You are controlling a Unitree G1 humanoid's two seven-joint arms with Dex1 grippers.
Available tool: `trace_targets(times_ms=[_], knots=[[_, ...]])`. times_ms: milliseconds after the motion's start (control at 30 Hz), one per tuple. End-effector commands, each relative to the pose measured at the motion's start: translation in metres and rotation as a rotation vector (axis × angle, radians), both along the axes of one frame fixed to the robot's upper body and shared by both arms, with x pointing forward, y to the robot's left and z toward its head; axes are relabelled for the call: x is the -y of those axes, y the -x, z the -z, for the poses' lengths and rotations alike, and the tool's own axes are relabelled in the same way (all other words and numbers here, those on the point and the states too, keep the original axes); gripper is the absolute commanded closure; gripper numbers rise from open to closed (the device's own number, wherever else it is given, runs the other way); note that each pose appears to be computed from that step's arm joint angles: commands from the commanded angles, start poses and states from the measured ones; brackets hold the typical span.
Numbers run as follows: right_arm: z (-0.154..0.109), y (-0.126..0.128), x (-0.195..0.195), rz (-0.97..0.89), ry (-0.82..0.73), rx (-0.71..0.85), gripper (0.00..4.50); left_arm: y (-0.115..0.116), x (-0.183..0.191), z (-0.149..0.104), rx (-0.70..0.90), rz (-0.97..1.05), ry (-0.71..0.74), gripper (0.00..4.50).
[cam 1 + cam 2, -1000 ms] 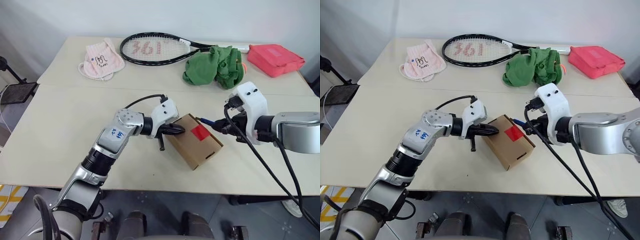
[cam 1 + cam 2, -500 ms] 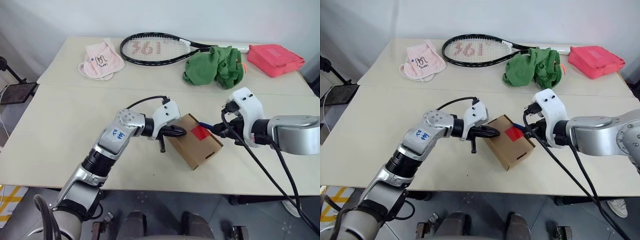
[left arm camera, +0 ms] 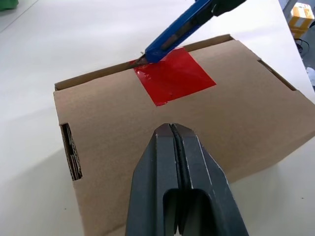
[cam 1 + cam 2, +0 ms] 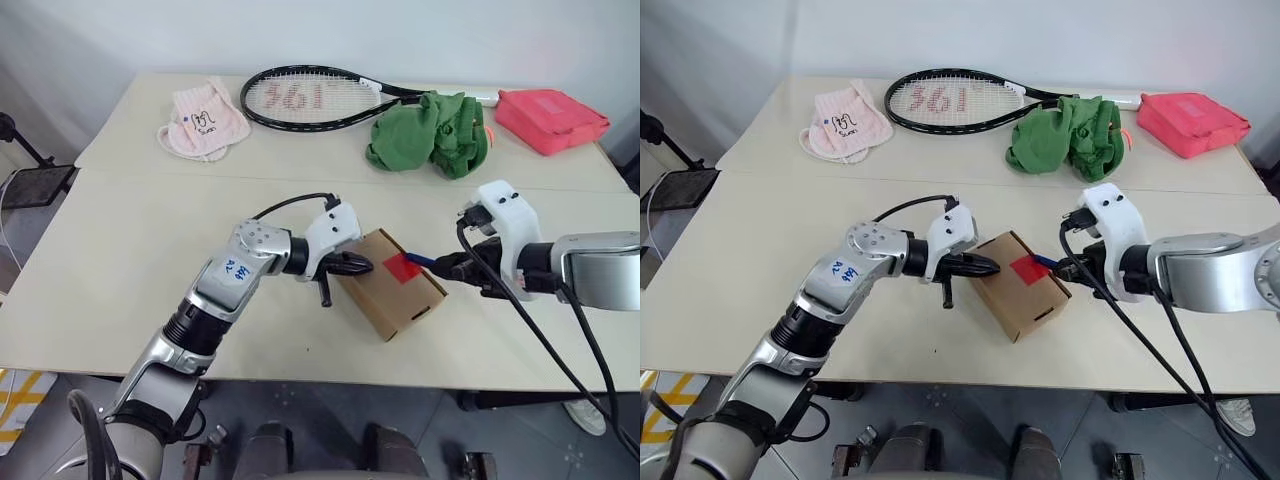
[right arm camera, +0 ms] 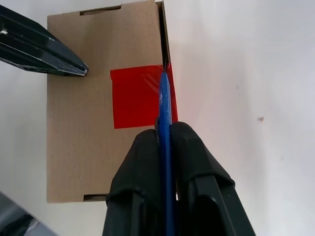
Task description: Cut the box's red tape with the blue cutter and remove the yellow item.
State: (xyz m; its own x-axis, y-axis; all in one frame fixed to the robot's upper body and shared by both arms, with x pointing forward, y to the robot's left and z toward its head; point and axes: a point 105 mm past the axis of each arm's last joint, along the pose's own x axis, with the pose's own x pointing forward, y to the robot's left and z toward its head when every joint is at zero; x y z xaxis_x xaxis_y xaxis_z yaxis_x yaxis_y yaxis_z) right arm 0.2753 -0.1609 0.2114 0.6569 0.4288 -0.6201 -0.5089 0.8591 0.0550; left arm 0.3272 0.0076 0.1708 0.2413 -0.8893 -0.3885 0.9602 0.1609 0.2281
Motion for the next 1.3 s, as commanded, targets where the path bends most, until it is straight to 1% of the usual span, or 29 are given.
trace_targets(times_ms=[33,533,767,1033,1167,1300], knots=[[0.014,0.012,0.0,-0.028,0.024,-0.079,4.39,0.005,0.001,0.014,-0.043,-0.002,-0.027,4.5],[0.027,0.023,0.008,-0.018,0.024,-0.129,4.39,0.007,0.006,0.019,-0.061,0.004,-0.035,4.5],[0.03,0.027,0.007,-0.015,0.027,-0.123,4.39,0.009,0.007,0.02,-0.065,0.015,-0.04,4.5],[0.006,0.022,0.005,-0.037,0.012,-0.046,4.39,0.01,0.008,0.019,-0.064,0.024,-0.04,4.5],[-0.004,0.02,0.007,-0.052,-0.003,-0.04,4.39,0.01,0.008,0.019,-0.061,0.024,-0.039,4.5],[-0.007,0.017,0.01,-0.059,0.006,-0.065,4.39,0.01,0.01,0.018,-0.059,0.026,-0.034,4.5]])
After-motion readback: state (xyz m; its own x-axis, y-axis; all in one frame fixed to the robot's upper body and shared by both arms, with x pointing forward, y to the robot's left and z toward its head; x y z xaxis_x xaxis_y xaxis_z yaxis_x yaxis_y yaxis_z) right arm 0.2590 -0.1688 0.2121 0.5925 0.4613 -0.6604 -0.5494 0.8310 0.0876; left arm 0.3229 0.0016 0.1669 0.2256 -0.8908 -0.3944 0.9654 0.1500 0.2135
